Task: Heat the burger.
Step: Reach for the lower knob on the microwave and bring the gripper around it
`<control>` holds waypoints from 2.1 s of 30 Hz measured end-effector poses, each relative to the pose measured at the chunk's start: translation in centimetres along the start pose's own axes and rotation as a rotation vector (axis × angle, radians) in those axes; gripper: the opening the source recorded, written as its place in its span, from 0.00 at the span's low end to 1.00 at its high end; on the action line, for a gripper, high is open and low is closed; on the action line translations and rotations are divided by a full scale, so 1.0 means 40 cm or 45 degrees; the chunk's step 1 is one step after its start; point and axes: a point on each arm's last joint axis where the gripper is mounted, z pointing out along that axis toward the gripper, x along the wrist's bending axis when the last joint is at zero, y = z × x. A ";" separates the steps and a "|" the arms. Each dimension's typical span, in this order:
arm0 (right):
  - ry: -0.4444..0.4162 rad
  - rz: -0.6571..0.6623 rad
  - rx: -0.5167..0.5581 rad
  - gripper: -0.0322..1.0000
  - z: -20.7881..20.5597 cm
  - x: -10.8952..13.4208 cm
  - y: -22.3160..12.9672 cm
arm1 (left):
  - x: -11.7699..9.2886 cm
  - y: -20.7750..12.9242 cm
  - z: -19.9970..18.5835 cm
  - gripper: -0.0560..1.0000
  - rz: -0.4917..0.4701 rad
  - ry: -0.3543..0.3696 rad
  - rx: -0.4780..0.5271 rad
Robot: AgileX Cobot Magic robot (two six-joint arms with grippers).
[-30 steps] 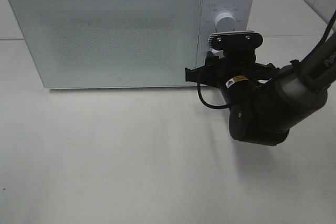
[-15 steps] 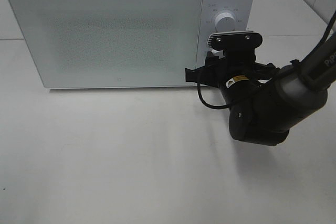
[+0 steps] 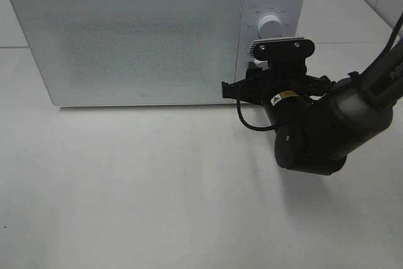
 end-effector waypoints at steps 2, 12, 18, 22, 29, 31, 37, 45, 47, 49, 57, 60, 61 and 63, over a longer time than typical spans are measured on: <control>0.000 0.004 0.000 0.45 0.000 0.000 0.000 | 0.000 0.000 0.000 0.99 0.000 0.000 0.000; 0.003 0.087 -0.001 0.45 0.000 0.001 0.000 | 0.000 0.000 0.000 0.99 0.000 0.000 0.000; 0.025 0.309 0.000 0.45 -0.001 0.004 0.000 | 0.000 0.000 0.000 0.99 0.000 0.000 0.000; 0.031 0.470 0.003 0.45 -0.001 0.005 -0.001 | 0.000 0.000 0.000 0.99 0.000 0.000 0.000; 0.052 0.655 0.005 0.45 -0.001 0.003 -0.001 | 0.000 0.000 0.000 0.99 0.000 0.000 0.000; 0.064 0.726 0.008 0.45 -0.002 0.004 -0.002 | 0.000 0.000 0.000 0.99 0.000 0.000 0.000; 0.072 0.871 0.014 0.45 -0.002 0.003 -0.003 | 0.000 0.000 0.000 0.99 0.000 0.000 0.000; 0.075 1.203 0.020 0.45 -0.003 0.003 -0.002 | 0.000 0.000 0.000 0.99 0.000 0.000 0.000; 0.075 1.304 0.023 0.45 -0.004 0.003 -0.003 | 0.000 0.000 0.000 0.99 0.000 0.000 0.000; 0.076 1.339 0.025 0.45 -0.004 0.003 -0.003 | 0.000 0.000 0.000 0.99 0.000 0.000 0.000; 0.076 1.627 0.030 0.46 -0.004 0.003 -0.002 | 0.000 0.000 0.000 0.99 0.000 0.000 0.000; 0.074 1.698 0.030 0.46 -0.004 0.003 -0.002 | 0.000 0.000 0.000 0.99 0.000 0.000 0.000; 0.074 1.698 0.030 0.46 -0.004 0.003 -0.002 | 0.000 0.000 0.000 0.99 0.000 0.000 0.000; 0.074 1.721 0.031 0.46 -0.004 0.003 -0.002 | 0.000 0.000 0.000 0.99 0.000 0.000 0.000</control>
